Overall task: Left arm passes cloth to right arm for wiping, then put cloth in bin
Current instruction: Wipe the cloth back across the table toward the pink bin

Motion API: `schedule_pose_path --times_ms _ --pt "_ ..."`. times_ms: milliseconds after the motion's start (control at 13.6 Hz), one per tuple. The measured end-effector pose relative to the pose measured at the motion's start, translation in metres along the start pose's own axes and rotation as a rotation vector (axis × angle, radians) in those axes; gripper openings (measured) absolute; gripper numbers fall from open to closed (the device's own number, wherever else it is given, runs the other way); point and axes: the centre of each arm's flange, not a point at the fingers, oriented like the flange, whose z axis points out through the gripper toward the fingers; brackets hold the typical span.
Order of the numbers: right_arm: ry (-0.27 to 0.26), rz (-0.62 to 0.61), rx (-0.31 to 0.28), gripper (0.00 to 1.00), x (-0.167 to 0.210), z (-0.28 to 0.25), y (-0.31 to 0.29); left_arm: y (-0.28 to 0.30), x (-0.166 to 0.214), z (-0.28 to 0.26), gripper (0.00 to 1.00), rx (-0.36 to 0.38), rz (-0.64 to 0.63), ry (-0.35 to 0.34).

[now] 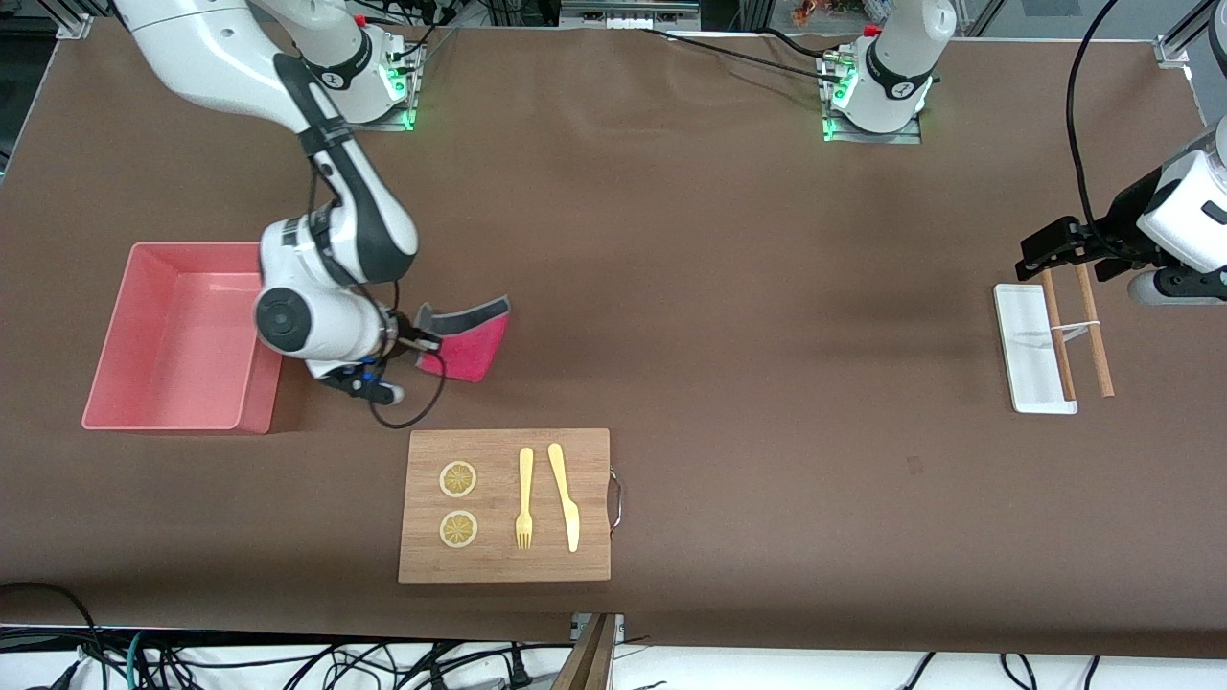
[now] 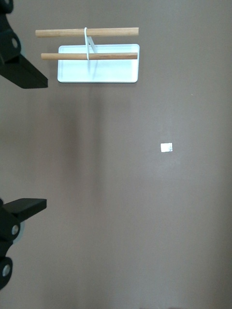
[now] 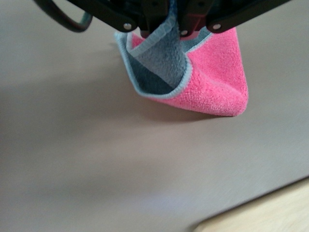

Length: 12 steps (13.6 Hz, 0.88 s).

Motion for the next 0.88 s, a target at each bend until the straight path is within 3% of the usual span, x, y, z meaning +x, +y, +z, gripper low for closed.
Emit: schedule_pose_path --times_ms 441,661,882 --pt "0.02 -0.245 -0.024 0.02 0.056 -0.025 0.15 -0.004 -0.003 0.001 1.0 0.001 -0.006 -0.027" --pt "0.049 -0.295 -0.028 0.02 0.061 -0.049 0.172 -0.005 -0.004 0.002 1.0 0.002 -0.008 -0.035" --pt "0.021 -0.318 -0.03 0.02 0.052 -0.111 0.167 -0.005 -0.004 0.002 1.0 0.002 -0.009 -0.041"
